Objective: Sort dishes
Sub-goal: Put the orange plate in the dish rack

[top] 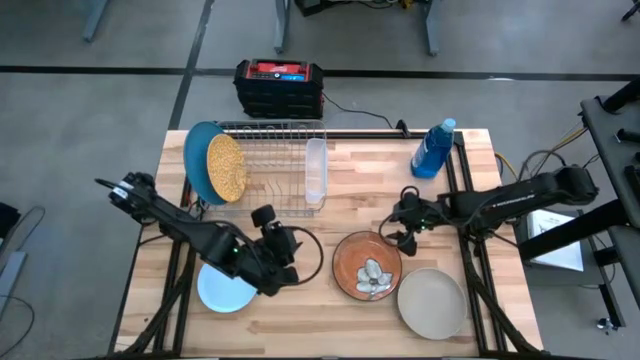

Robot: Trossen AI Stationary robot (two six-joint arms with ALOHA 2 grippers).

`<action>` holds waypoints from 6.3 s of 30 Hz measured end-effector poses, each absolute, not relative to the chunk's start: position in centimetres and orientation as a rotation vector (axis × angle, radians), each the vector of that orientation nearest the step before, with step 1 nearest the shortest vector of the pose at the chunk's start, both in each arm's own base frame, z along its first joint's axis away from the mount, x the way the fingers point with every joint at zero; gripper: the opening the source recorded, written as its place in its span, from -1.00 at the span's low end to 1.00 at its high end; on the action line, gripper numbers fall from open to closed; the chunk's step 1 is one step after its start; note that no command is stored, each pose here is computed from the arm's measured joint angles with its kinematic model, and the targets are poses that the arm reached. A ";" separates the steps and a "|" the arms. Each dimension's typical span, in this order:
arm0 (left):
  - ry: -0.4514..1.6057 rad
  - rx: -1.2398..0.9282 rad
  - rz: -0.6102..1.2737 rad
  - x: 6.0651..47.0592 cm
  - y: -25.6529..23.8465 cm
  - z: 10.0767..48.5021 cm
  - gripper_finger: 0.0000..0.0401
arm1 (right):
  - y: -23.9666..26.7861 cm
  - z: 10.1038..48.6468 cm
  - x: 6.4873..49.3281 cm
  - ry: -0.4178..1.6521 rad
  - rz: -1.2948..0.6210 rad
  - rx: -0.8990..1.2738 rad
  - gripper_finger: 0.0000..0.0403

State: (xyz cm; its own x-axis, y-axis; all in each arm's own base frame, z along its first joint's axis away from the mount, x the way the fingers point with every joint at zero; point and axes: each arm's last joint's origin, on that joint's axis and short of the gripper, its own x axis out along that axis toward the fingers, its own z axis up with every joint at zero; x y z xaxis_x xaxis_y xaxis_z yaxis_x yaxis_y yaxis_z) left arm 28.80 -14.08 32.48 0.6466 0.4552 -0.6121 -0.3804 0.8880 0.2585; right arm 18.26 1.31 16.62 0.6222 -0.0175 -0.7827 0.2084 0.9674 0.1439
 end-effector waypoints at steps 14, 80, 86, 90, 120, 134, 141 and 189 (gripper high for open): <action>0.900 0.295 0.446 30.3 -15.1 26.9 -0.26 | 1.5 13.1 20.4 0.991 -0.183 0.280 0.28; 0.621 0.229 -0.002 32.6 -15.6 31.5 -0.26 | 8.0 22.4 21.8 0.383 -0.237 -0.480 -1.00; 0.479 0.258 -0.038 30.6 -11.8 34.6 -0.26 | 8.7 22.5 21.5 0.362 -0.289 -0.490 -0.99; 0.349 0.151 -0.065 29.8 -9.3 31.9 -0.26 | 9.0 22.5 21.4 0.352 -0.323 -0.512 -0.99; 0.296 -0.067 0.242 33.0 -7.2 18.3 -0.26 | 10.3 21.8 23.0 0.289 -0.274 -0.580 -1.00; 0.301 -0.075 0.209 33.3 -7.7 17.4 -0.79 | 10.4 21.0 24.1 0.262 -0.282 -0.510 -1.00; 0.277 -0.078 0.230 33.2 -8.4 17.6 -0.87 | 10.3 21.3 23.9 0.251 -0.279 -0.466 -1.00; 0.142 0.269 0.964 26.5 -14.5 32.0 -0.89 | 7.4 28.4 19.3 0.005 -0.374 -0.191 0.25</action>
